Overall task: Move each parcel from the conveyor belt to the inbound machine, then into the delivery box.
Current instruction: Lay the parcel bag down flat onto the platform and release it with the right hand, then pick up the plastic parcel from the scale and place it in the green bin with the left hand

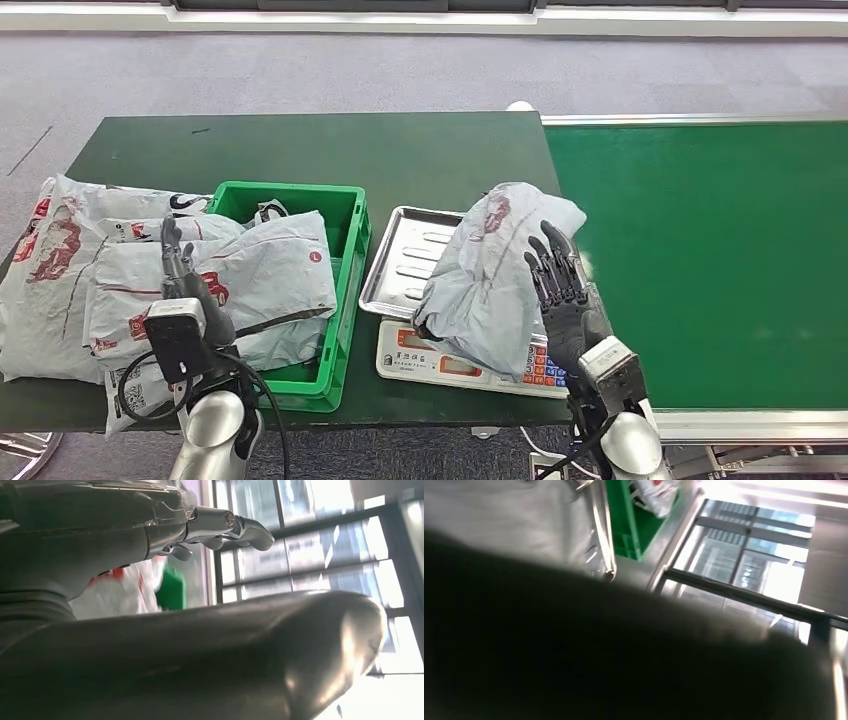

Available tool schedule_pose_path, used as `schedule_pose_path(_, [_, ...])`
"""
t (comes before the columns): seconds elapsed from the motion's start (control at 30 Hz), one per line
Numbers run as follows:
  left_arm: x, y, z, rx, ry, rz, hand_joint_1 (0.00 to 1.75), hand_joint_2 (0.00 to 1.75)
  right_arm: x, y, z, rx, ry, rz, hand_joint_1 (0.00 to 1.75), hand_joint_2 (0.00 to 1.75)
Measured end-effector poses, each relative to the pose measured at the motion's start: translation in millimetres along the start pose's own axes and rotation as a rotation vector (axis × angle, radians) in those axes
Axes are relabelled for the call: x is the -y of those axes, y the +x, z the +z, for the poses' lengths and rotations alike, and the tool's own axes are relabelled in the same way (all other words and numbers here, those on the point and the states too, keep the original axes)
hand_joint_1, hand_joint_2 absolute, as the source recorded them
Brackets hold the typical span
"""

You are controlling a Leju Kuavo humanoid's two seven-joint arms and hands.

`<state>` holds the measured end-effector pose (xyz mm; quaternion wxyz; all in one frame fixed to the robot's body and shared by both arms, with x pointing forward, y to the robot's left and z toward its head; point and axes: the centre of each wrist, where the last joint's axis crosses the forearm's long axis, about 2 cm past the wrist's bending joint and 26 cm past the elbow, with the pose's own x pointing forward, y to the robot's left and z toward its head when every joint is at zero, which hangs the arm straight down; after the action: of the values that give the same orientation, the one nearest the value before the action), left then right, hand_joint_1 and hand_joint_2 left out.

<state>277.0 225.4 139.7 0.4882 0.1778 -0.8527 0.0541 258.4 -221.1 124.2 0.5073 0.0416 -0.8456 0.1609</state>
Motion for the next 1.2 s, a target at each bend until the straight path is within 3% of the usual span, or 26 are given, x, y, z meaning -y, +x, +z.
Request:
schedule_pose_path(0.13, [21.0,12.8,-4.9,0.067,-0.274,-0.138,0.00,1.75,-0.9,15.0,9.8,0.080,0.033,-0.104,0.00,1.75])
schedule_pose_path(0.27, [36.4,22.8,-8.0,0.121,-0.358,-0.166,0.00,1.75,-0.9,27.9,18.7,0.120,0.041,-0.137,0.00,1.75])
schedule_pose_path(0.67, [51.4,27.7,-15.5,0.181,-0.472,-0.177,0.00,1.75,4.9,48.4,20.9,0.216,0.016,-0.185,0.00,1.75])
schedule_pose_path(1.0, [108.3,22.3,-33.2,0.228,-0.956,-0.306,0.00,1.75,14.3,49.4,9.0,0.299,0.057,-0.205,0.00,1.75])
schedule_pose_path(1.2, [137.8,19.7,-27.1,0.228,-1.146,-0.304,0.00,1.75,17.4,48.4,0.4,0.313,0.074,-0.204,0.00,1.75])
